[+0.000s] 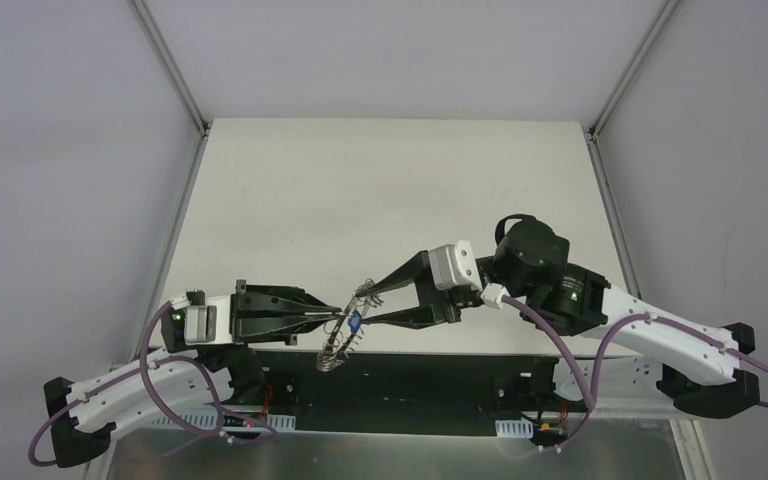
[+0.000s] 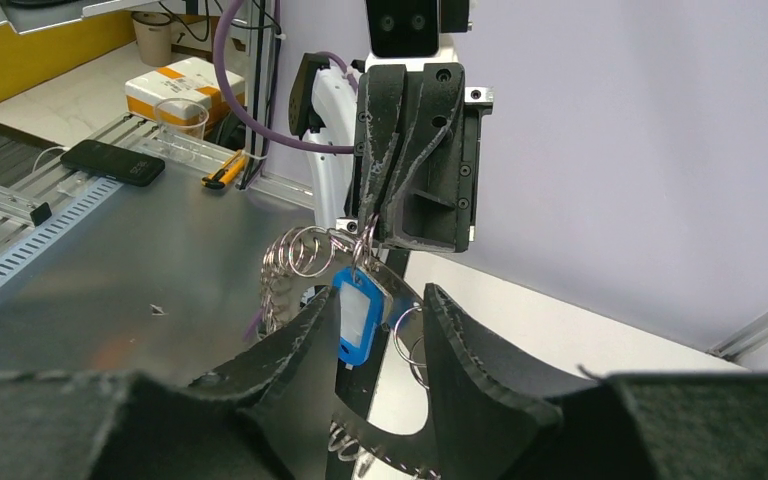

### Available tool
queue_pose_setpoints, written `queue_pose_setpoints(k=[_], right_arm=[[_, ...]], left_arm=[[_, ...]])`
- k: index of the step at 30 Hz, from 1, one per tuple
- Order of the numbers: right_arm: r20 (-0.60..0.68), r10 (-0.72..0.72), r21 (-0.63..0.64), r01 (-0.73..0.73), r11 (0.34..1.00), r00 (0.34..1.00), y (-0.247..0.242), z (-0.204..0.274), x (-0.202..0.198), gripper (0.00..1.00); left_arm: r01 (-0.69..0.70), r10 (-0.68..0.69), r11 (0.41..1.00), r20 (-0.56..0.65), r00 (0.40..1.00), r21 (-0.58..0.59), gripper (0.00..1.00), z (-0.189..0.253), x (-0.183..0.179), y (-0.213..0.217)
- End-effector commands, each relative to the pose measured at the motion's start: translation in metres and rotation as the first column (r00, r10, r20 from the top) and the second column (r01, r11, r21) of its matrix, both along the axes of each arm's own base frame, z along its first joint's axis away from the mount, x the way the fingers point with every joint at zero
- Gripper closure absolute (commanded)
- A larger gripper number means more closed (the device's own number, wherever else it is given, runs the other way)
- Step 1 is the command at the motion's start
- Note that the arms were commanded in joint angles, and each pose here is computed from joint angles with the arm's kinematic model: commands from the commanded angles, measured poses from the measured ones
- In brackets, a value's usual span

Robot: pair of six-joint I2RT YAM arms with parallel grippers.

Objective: Put the keys on the keyring

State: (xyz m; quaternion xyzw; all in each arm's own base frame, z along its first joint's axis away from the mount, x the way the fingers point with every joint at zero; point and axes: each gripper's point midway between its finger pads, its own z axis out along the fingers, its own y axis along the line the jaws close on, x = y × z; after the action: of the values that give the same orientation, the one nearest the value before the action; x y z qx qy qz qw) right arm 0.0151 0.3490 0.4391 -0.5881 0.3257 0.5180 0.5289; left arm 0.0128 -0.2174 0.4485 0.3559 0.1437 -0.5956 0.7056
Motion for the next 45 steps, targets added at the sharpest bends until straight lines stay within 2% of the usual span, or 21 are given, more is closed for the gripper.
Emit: queue_pose_setpoints(k=[1, 6, 15, 25, 36, 45], right_arm=[[0.034, 0.012, 0.103, -0.016, 0.995, 0.999, -0.002, 0.036, -0.007, 0.62], [0.028, 0.016, 0.105, -0.019, 0.994, 0.999, 0.003, 0.036, -0.009, 0.65], [0.036, 0.018, 0.120, -0.023, 0.993, 0.999, 0.008, 0.040, -0.012, 0.76], [0.047, 0.006, 0.141, -0.012, 0.990, 0.999, 0.000, 0.043, -0.014, 0.79], [0.051, -0.015, 0.135, 0.008, 0.991, 0.999, -0.002, 0.038, -0.011, 0.89], [0.048, -0.022, 0.114, 0.016, 0.993, 0.999, 0.000, 0.032, -0.009, 0.85]], left_arm=[[-0.033, 0.039, 0.993, 0.047, 0.998, -0.111, 1.00, 0.017, -0.007, 0.021], [-0.040, 0.046, 0.993, 0.044, 0.998, -0.112, 1.00, 0.015, -0.006, 0.021], [-0.049, 0.053, 0.993, 0.036, 0.998, -0.108, 1.00, 0.013, -0.003, 0.019], [-0.052, 0.056, 0.994, 0.034, 0.998, -0.100, 1.00, 0.012, -0.001, 0.017], [-0.051, 0.054, 0.994, 0.036, 0.998, -0.094, 1.00, 0.013, 0.000, 0.014], [-0.049, 0.053, 0.994, 0.038, 0.998, -0.093, 1.00, 0.013, 0.000, 0.013]])
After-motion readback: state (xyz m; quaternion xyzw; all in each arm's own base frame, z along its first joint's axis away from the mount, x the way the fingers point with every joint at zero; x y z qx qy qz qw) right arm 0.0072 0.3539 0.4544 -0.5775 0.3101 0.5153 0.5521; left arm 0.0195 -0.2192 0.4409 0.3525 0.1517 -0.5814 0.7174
